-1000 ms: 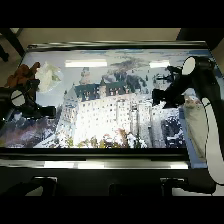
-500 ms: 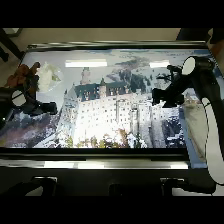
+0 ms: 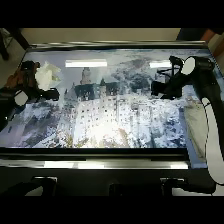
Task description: Fold the shirts.
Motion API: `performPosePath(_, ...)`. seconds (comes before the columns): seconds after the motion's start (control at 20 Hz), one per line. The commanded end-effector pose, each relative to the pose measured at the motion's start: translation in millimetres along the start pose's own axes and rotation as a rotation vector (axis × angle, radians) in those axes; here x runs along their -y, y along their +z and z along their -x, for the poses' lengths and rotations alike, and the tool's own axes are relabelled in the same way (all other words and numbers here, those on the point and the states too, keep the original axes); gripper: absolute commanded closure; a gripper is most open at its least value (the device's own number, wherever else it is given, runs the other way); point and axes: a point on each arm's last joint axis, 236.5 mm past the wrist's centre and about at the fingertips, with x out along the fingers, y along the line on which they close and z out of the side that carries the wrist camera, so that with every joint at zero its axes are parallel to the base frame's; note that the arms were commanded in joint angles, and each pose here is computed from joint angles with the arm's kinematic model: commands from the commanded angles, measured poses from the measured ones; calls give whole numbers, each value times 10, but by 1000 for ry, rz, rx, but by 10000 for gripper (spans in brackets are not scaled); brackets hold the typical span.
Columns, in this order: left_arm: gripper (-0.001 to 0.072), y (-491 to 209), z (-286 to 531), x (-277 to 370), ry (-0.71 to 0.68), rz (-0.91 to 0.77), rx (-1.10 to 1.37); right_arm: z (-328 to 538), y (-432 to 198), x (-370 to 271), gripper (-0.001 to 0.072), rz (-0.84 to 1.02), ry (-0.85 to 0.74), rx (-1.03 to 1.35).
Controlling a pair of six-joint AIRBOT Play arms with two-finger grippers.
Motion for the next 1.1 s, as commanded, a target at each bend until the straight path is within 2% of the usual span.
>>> performPosePath(0.0,-13,408,2,-103,9,6,145,3,154,-34,164,0,13,65)
performPosePath(0.1,-13,767,113,-521,71,74,193,-1,81,-27,164,1,9,35)
performPosePath(0.25,-13,1071,182,-1642,233,240,141,-6,-74,5,165,0,-4,-31)
performPosePath(0.35,-13,799,127,-2410,336,374,-25,-4,-118,7,165,0,-5,-50)
performPosePath(0.5,-13,184,-64,-3103,405,523,-221,-2,-146,-47,167,-12,18,-62)
performPosePath(0.65,-13,-102,-434,-3196,361,580,-291,1,-159,-126,167,-18,51,-68)
performPosePath(1.05,-13,-569,-1087,-3091,270,495,-440,7,-209,-153,167,-21,62,-89)
